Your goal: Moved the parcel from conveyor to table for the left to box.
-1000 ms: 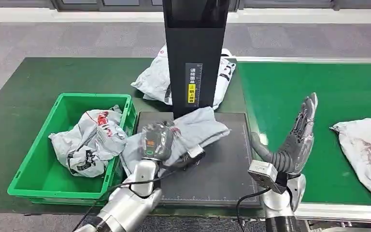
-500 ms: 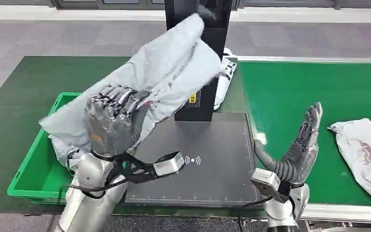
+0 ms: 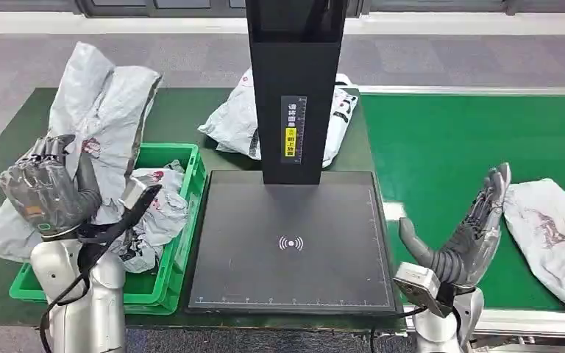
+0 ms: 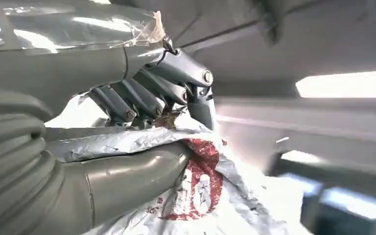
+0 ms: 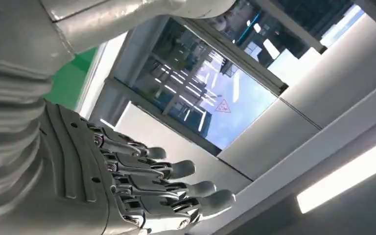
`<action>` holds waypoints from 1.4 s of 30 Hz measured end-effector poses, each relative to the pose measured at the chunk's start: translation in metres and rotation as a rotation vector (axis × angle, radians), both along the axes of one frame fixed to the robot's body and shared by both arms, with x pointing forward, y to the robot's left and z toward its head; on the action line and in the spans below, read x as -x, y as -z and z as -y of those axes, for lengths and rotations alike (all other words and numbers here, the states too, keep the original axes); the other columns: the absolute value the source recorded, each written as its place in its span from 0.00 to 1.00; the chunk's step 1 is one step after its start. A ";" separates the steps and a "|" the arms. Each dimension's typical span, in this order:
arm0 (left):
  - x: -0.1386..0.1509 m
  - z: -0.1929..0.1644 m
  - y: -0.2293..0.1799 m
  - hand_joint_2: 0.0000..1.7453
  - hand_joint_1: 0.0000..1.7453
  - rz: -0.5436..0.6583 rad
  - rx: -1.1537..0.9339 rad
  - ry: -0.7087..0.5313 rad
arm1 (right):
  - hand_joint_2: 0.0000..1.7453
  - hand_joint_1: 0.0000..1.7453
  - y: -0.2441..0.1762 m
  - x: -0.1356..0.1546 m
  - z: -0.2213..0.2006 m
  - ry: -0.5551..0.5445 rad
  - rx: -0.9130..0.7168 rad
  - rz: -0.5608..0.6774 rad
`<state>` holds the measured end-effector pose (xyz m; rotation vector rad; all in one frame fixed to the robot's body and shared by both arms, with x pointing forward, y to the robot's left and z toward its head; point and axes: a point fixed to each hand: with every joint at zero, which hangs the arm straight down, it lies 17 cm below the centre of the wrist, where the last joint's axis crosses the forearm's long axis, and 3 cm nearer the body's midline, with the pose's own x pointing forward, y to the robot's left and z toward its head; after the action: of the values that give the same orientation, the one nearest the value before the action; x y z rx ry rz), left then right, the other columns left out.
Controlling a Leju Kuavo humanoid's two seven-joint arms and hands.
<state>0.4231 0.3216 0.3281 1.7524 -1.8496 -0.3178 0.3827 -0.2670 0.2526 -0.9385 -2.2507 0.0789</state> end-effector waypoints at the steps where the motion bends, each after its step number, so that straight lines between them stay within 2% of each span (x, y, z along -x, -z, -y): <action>1: -0.003 -0.009 0.010 1.00 1.00 -0.027 0.018 -0.025 | 1.00 0.00 0.000 0.000 -0.001 -0.007 0.001 -0.002; 7: -0.016 -0.034 0.051 1.00 1.00 -0.142 0.073 -0.101 | 1.00 0.00 0.001 0.000 -0.004 -0.020 0.005 -0.008; 17: -0.030 -0.040 0.086 1.00 1.00 -0.233 0.150 -0.128 | 1.00 0.00 -0.001 0.000 -0.007 -0.024 0.009 -0.006; 18: -0.030 -0.041 0.089 1.00 0.27 -0.239 0.159 -0.133 | 1.00 0.00 -0.001 -0.001 -0.008 -0.025 0.011 -0.007; 19: -0.031 -0.042 0.091 1.00 0.00 -0.244 0.169 -0.140 | 1.00 0.00 -0.001 -0.001 -0.008 -0.027 0.011 -0.009; 24: -0.030 -0.045 0.093 1.00 0.00 -0.245 0.184 -0.146 | 1.00 0.00 0.000 -0.002 -0.008 -0.029 0.016 -0.017; 36: -0.018 -0.049 0.069 1.00 0.00 -0.158 0.159 -0.111 | 1.00 0.00 -0.002 -0.004 0.005 0.013 0.012 -0.015; 39: -0.011 -0.054 0.055 1.00 0.00 -0.102 0.173 -0.097 | 1.00 0.00 -0.002 -0.004 0.007 0.026 0.015 -0.013; 42: 0.004 -0.063 0.035 1.00 0.00 0.005 0.207 -0.061 | 1.00 0.00 -0.001 -0.005 0.009 0.035 0.016 -0.019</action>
<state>0.4193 0.3845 0.2933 1.6641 -1.7605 -0.0941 0.3873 -0.2762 0.2532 -0.9817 -2.2186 0.0897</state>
